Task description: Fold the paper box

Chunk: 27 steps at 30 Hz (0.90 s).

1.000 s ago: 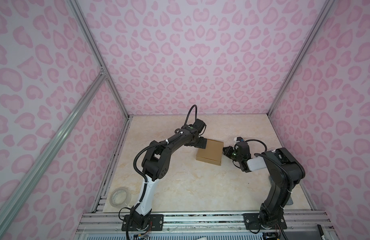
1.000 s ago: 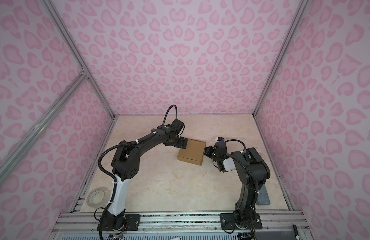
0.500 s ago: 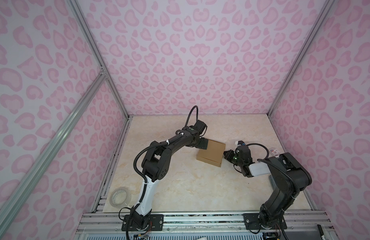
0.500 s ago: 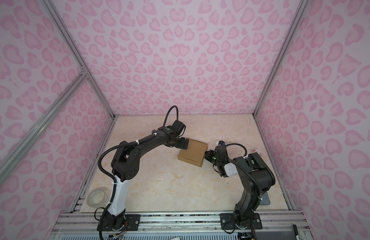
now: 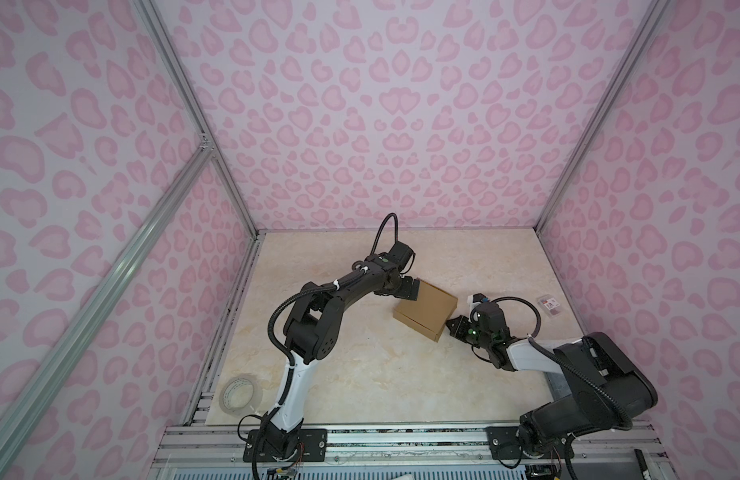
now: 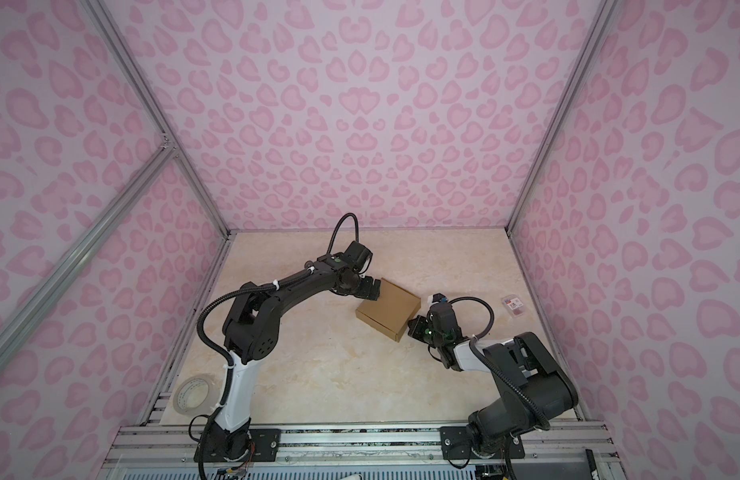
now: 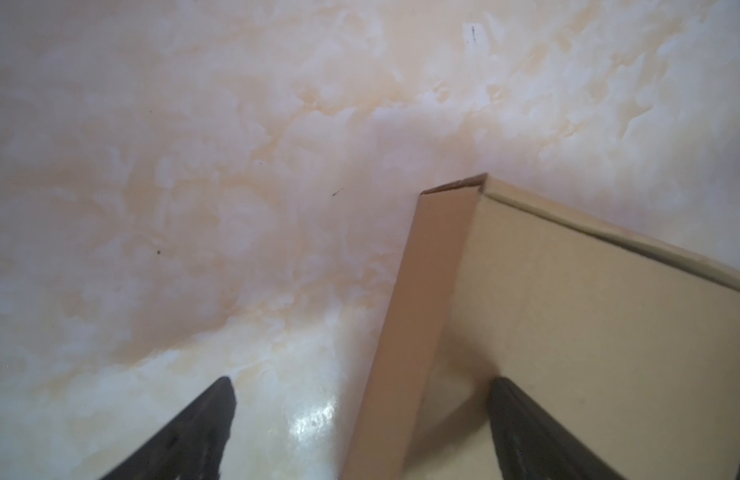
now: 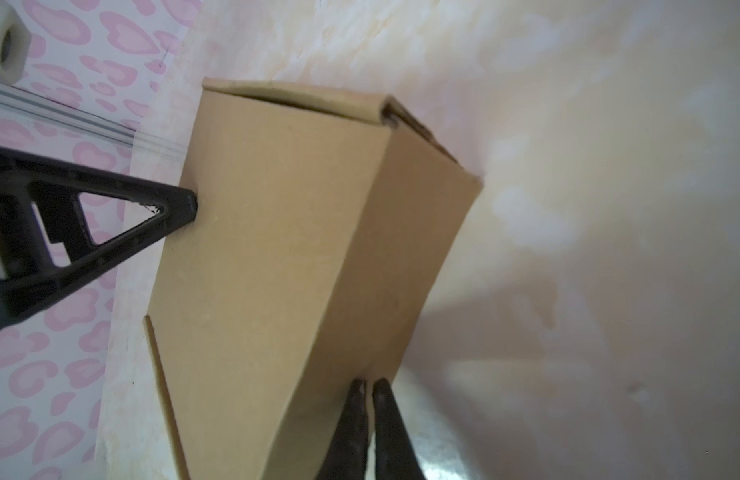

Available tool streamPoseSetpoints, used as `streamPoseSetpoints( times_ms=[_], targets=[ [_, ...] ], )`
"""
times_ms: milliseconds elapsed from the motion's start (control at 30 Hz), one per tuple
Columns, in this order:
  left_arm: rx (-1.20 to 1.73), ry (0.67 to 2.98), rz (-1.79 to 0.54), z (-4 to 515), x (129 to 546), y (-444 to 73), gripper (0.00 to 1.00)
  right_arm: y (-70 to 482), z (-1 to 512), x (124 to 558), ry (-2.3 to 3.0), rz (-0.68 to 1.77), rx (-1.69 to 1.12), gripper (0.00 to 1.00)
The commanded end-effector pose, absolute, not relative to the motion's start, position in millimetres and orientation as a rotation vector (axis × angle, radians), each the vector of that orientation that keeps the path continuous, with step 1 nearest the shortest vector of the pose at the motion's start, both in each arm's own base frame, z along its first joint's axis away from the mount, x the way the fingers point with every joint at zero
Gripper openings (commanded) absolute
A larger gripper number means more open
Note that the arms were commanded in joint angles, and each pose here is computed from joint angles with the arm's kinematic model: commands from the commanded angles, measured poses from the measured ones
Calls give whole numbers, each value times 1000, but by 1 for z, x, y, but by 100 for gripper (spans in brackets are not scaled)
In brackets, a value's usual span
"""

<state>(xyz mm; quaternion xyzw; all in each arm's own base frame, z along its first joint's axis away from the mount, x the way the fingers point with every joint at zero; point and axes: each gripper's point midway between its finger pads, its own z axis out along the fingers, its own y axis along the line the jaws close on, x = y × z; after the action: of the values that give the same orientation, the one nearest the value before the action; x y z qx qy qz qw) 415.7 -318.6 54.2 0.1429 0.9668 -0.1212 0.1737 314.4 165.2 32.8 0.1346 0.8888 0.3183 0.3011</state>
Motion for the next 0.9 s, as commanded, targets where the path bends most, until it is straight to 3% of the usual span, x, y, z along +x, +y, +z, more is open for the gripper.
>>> streamPoseSetpoints(
  times_ms=[0, 467, 867],
  targets=[
    [446, 2815, -312, 47, 396, -311, 97, 177, 35, 306, 2370, 845, 297, 9],
    [457, 2852, -364, 29, 375, -316, 97, 221, 30, 280, 2397, 911, 195, 9],
    [456, 2875, -381, 17, 361, -314, 97, 229, 41, 295, 2349, 922, 209, 9]
  ],
)
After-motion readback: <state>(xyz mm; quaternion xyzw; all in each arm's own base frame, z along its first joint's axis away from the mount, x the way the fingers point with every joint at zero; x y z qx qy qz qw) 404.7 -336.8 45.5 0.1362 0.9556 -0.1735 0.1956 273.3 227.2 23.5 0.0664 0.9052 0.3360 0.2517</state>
